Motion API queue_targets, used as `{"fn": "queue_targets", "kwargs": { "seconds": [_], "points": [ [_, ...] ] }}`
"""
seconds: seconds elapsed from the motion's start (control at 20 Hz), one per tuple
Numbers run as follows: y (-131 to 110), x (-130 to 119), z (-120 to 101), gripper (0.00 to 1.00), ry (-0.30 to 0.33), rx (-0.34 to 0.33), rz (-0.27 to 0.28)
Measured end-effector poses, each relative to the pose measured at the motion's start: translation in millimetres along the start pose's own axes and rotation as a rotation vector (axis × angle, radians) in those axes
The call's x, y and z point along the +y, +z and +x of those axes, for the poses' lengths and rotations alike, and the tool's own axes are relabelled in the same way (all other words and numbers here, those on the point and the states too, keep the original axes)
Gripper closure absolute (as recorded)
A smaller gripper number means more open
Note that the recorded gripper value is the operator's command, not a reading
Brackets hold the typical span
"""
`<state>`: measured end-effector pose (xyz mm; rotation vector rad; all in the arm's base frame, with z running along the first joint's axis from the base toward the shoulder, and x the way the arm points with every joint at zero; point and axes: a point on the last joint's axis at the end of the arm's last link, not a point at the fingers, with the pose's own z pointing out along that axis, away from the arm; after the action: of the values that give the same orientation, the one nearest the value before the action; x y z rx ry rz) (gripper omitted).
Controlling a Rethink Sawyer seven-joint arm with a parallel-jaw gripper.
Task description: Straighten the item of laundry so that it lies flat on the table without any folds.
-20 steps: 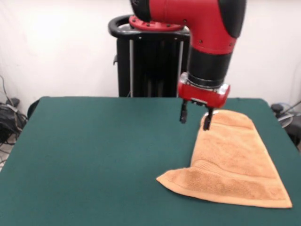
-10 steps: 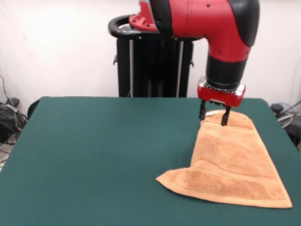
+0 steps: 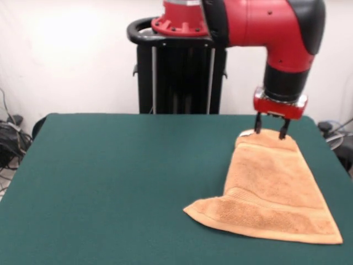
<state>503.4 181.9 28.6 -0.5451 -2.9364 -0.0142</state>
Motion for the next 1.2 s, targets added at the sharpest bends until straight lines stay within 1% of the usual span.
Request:
{"fn": "queue_targets", "kwargs": {
  "seconds": [0.15,0.35,0.4,0.6,0.65,0.7,0.8,0.85,0.95,1.0,1.15,1.2],
  "points": [
    [3.0,23.6,15.6,0.0,-0.012,0.008,-0.007],
    [13.8,39.0,26.0,0.0,-0.022,0.0,-0.01],
    [21.5,42.2,28.7,0.0,-0.025,-0.011,-0.007],
    [45.5,39.6,30.1,0.0,-0.03,-0.054,0.014],
    [53.8,36.6,29.9,0.0,-0.03,-0.069,0.024],
    [67.4,30.5,28.7,0.0,-0.029,-0.094,0.044],
    [80.7,23.7,26.3,0.0,-0.024,-0.119,0.062],
    [85.3,22.5,24.8,0.0,-0.021,-0.132,0.07],
    [83.1,24.2,25.6,0.0,-0.022,-0.145,0.079],
    [83.8,26.2,26.6,1.0,-0.029,-0.161,0.101],
    [83.6,26.0,26.5,1.0,-0.03,-0.164,0.103],
    [83.0,19.2,23.9,1.0,-0.019,-0.163,0.112]
  ]
}}
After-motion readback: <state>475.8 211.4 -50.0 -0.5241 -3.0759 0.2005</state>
